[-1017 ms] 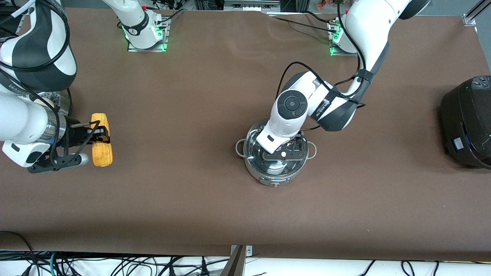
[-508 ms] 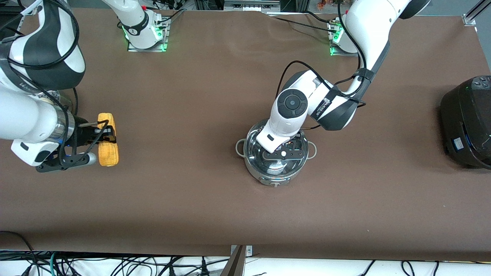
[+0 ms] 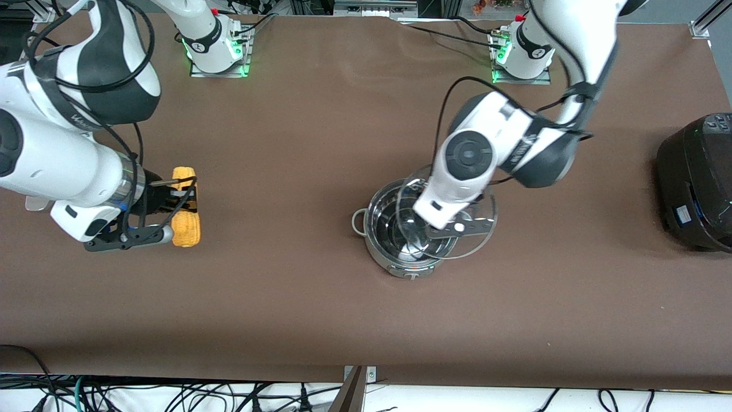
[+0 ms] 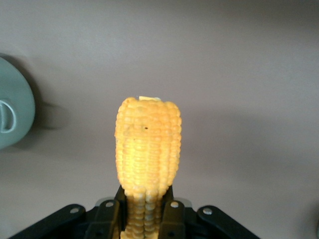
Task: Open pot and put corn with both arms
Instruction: 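Lift the lid off with the left gripper while the right gripper carries corn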
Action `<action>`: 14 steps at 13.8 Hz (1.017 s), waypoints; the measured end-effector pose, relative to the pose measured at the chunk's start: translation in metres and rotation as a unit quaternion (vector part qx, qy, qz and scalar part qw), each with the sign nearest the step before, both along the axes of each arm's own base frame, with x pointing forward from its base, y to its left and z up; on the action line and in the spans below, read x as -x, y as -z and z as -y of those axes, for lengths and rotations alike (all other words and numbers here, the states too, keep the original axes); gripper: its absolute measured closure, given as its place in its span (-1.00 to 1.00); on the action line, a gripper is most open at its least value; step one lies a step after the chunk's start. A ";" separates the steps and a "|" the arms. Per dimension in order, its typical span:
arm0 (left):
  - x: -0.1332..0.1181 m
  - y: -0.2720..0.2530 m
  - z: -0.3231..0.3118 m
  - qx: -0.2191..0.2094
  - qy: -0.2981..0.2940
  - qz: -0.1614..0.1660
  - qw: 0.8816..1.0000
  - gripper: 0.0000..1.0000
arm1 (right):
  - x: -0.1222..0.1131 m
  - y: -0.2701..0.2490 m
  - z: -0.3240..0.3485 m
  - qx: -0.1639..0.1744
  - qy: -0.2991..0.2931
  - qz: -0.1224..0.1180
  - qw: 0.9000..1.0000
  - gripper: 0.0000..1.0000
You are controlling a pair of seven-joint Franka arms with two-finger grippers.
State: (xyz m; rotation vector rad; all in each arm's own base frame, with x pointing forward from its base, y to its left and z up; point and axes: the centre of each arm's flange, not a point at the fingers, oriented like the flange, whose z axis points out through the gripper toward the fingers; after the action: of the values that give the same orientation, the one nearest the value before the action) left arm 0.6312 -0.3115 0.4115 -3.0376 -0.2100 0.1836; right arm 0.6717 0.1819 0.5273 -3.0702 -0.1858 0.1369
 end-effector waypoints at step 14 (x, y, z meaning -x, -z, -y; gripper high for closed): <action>0.021 0.010 -0.290 0.039 0.098 0.001 0.994 0.00 | 0.060 0.051 -0.297 -0.137 0.131 0.142 0.972 0.44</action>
State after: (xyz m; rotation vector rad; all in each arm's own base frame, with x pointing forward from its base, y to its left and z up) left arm 0.6097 -0.0214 0.4013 -3.1094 0.0984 0.1779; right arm 0.6119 0.4794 0.4762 -2.7885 0.1737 -0.3159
